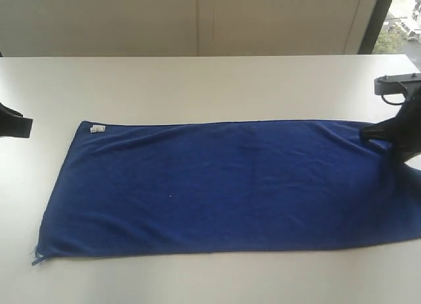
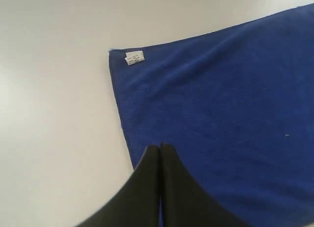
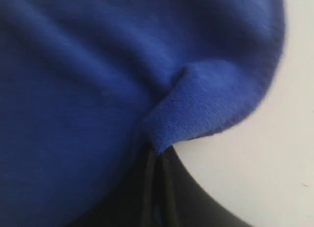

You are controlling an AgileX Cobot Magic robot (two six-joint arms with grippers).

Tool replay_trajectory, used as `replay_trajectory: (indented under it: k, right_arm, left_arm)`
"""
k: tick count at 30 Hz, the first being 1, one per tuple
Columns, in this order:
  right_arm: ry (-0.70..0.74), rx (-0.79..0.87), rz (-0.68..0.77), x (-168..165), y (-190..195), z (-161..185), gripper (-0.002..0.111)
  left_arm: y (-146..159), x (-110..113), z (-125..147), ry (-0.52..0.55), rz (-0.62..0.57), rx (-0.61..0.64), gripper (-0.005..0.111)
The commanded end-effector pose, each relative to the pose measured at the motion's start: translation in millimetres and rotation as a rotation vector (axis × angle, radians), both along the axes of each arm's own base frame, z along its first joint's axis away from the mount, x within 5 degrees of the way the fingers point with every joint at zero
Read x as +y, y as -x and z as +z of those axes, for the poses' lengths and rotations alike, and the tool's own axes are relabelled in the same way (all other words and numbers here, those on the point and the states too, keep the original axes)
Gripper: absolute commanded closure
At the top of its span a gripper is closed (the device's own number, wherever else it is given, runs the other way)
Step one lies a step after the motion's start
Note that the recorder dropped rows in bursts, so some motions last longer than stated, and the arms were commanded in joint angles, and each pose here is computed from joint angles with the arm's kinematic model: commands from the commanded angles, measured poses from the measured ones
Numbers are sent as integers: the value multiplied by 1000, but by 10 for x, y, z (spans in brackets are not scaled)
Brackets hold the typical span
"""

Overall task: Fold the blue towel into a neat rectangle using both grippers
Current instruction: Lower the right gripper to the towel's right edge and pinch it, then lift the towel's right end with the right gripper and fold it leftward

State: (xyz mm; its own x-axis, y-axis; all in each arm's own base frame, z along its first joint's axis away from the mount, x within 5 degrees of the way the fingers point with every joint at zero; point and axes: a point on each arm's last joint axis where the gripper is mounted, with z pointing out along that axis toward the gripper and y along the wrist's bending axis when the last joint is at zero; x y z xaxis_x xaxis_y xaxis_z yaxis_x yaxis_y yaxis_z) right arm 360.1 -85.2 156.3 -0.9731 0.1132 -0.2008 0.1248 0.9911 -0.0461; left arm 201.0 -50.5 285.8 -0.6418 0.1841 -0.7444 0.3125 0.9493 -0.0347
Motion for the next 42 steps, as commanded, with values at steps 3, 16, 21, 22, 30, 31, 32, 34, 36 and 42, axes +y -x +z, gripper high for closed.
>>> replay_trajectory:
  k: [3,16,21,22,30,31,32,34,36,42]
  right_arm:
    - [-143,-83,139,571,-89,198,108]
    - [-290,-248,464,2218,-161,604,108]
    - [-357,-370,565,2788,-105,886,108]
    - [-369,-394,581,2893,-99,945,108]
    - [-436,-426,660,3497,-90,1041,108]
    - [-442,-427,667,3561,-99,1030,108]
    - [-455,-425,666,3622,-109,1015,108]
    - [-472,-420,661,3723,-126,980,108]
    - [-487,-421,666,3819,-152,949,108]
    - [-520,-413,686,4015,-197,834,108]
  left_arm:
    - [25,-22,-2,29,-1,4,107]
    - [32,-28,20,27,-9,21,107]
    - [37,-28,15,26,-11,28,107]
    - [37,-28,15,26,-11,29,107]
    - [38,-28,14,26,-11,31,107]
    - [38,-28,14,26,-11,31,107]
    - [38,-28,14,26,-11,31,107]
    - [38,-28,14,26,-11,31,107]
    - [38,-28,14,26,-11,31,107]
    - [38,-28,14,26,-11,31,107]
